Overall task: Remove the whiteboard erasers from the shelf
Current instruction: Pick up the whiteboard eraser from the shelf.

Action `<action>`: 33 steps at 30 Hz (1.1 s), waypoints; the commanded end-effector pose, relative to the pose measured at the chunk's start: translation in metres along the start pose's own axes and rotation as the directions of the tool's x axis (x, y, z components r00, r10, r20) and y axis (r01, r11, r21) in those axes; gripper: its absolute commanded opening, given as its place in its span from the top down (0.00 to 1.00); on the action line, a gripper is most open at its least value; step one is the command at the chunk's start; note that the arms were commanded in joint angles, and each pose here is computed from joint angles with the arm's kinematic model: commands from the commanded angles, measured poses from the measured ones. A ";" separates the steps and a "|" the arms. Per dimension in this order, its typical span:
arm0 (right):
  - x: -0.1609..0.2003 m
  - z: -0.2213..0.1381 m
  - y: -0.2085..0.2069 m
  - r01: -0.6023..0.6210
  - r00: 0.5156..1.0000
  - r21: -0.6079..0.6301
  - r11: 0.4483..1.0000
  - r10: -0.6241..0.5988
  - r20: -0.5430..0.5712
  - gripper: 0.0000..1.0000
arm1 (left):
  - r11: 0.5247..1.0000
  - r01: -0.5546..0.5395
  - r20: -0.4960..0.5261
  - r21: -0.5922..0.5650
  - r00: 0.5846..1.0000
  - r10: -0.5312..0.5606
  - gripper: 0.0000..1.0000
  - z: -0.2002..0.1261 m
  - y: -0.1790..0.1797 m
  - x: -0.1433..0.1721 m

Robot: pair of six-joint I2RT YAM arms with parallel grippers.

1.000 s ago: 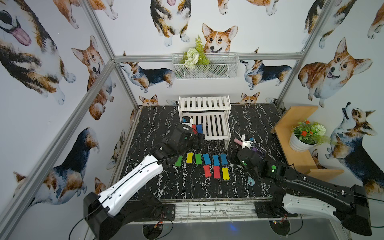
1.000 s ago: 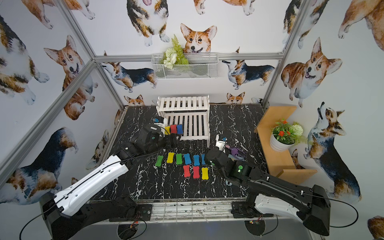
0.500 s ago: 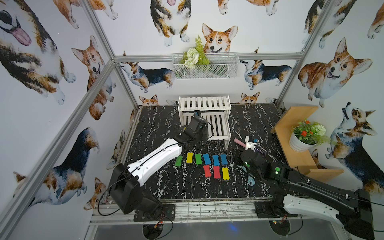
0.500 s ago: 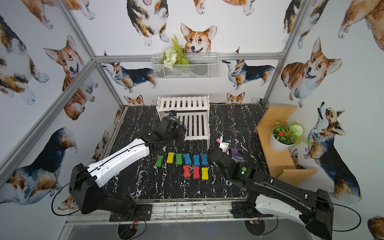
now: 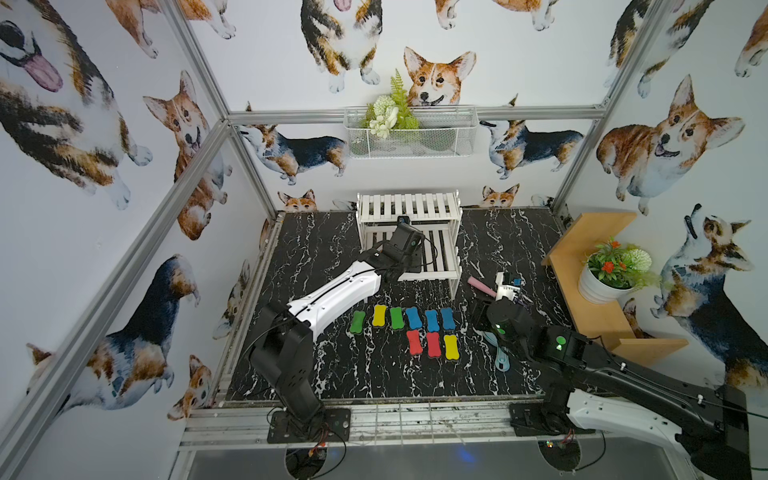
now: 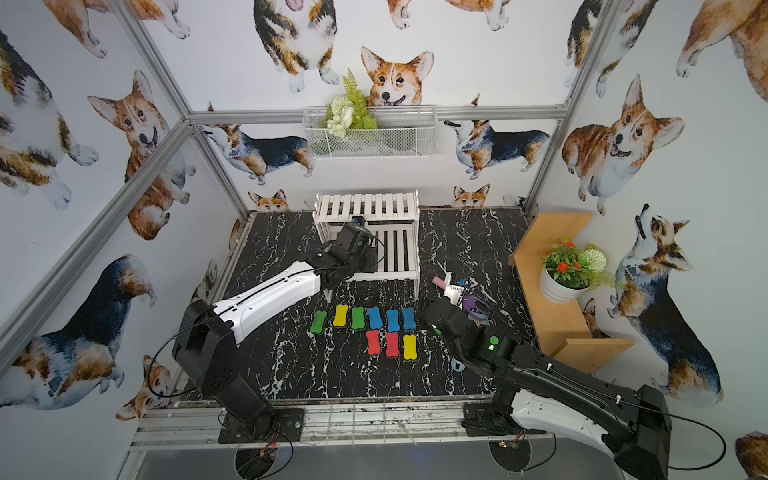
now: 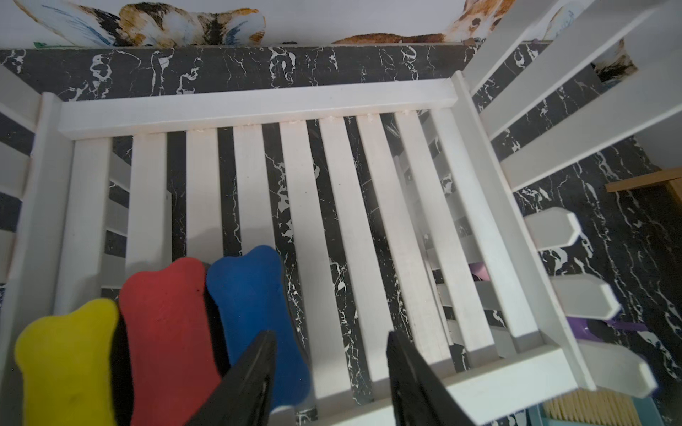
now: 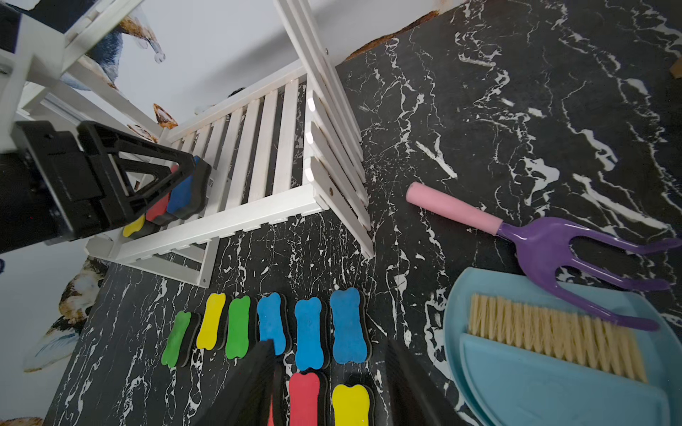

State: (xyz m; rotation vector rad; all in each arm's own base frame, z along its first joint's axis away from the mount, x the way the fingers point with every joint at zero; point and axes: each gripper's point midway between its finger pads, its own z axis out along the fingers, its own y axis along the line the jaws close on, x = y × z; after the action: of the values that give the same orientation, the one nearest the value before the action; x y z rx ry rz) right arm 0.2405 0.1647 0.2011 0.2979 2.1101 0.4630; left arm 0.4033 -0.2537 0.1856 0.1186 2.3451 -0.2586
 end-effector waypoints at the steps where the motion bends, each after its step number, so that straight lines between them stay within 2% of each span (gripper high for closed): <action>1: -0.001 -0.001 -0.005 -0.005 1.000 0.018 1.000 0.005 0.002 0.46 | 1.000 -0.022 0.006 -0.017 1.000 0.022 0.47 0.005 0.002 -0.003; 8: -0.006 -0.002 -0.002 -0.005 1.000 0.013 1.000 0.004 0.012 0.46 | 0.999 -0.039 -0.050 0.017 0.998 0.039 0.50 0.015 -0.003 0.015; 14: -0.007 0.000 0.001 0.001 1.000 0.012 1.000 -0.001 0.012 0.46 | 0.996 -0.058 -0.048 0.069 0.997 0.061 0.51 0.004 -0.014 0.019; 24: -0.008 0.002 0.005 0.004 1.000 0.009 1.000 -0.004 0.007 0.45 | 0.997 -0.069 0.026 -0.040 0.997 0.070 0.47 -0.018 0.003 -0.010; 27: -0.009 0.002 0.005 0.002 1.000 0.010 1.000 -0.002 0.008 0.45 | 0.993 -0.072 -0.007 -0.088 0.997 0.072 0.45 -0.011 0.013 -0.007; 33: -0.009 0.001 0.002 0.003 1.000 0.020 1.000 -0.003 0.008 0.45 | 0.992 -0.060 -0.037 -0.111 0.998 0.056 0.40 0.001 0.019 -0.002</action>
State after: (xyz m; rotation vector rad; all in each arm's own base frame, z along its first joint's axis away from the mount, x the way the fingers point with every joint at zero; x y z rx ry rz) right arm 0.2464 0.1652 0.2062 0.3092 2.1102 0.4507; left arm 0.4077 -0.2383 0.1835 0.1509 2.3741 -0.1180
